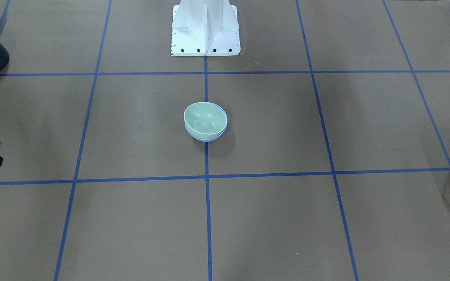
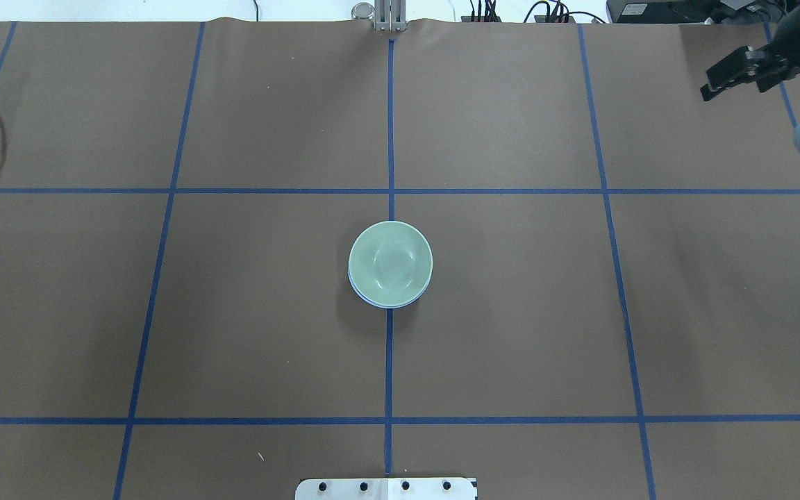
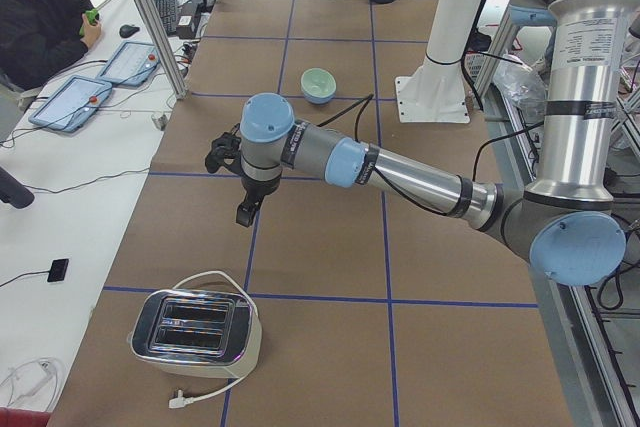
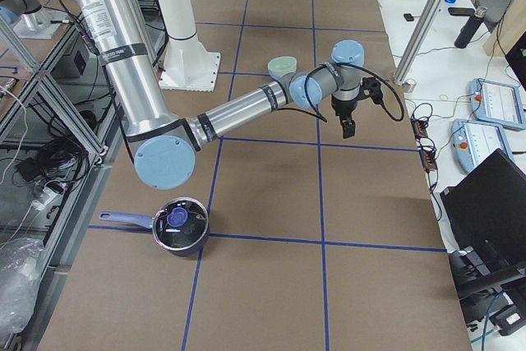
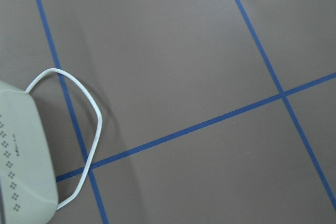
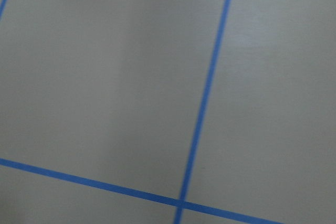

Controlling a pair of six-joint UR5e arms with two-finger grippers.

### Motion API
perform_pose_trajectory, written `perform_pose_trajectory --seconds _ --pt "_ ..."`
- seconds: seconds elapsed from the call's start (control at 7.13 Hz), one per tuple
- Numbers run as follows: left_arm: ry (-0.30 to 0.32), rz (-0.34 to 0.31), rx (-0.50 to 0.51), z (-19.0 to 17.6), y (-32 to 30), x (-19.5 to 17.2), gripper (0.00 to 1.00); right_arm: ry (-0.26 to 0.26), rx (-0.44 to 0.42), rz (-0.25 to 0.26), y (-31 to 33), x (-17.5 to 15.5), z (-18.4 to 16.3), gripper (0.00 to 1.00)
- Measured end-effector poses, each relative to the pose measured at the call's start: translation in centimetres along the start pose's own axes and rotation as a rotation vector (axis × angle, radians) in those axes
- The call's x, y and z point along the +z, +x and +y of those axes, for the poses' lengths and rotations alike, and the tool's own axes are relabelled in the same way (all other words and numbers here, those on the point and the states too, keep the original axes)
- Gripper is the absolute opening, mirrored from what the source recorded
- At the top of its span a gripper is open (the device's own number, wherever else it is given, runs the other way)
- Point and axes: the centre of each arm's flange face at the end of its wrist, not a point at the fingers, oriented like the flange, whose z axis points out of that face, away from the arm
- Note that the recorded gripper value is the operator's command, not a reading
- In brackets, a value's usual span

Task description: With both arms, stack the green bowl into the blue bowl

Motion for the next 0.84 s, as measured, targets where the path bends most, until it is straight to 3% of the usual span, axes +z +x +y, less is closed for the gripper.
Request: perform_pose_trajectory --seconds 0.42,0.84 --pt "-0.033 -0.002 -0.005 2.6 -2.3 1.1 0.98 -0.023 0.084 -0.04 9.5 -1.9 5.1 1.0" --pt "-0.077 -0.007 -0.047 2.5 -6.8 3.7 0.98 -0.015 0.116 -0.038 14.7 -3.4 8.4 1.0"
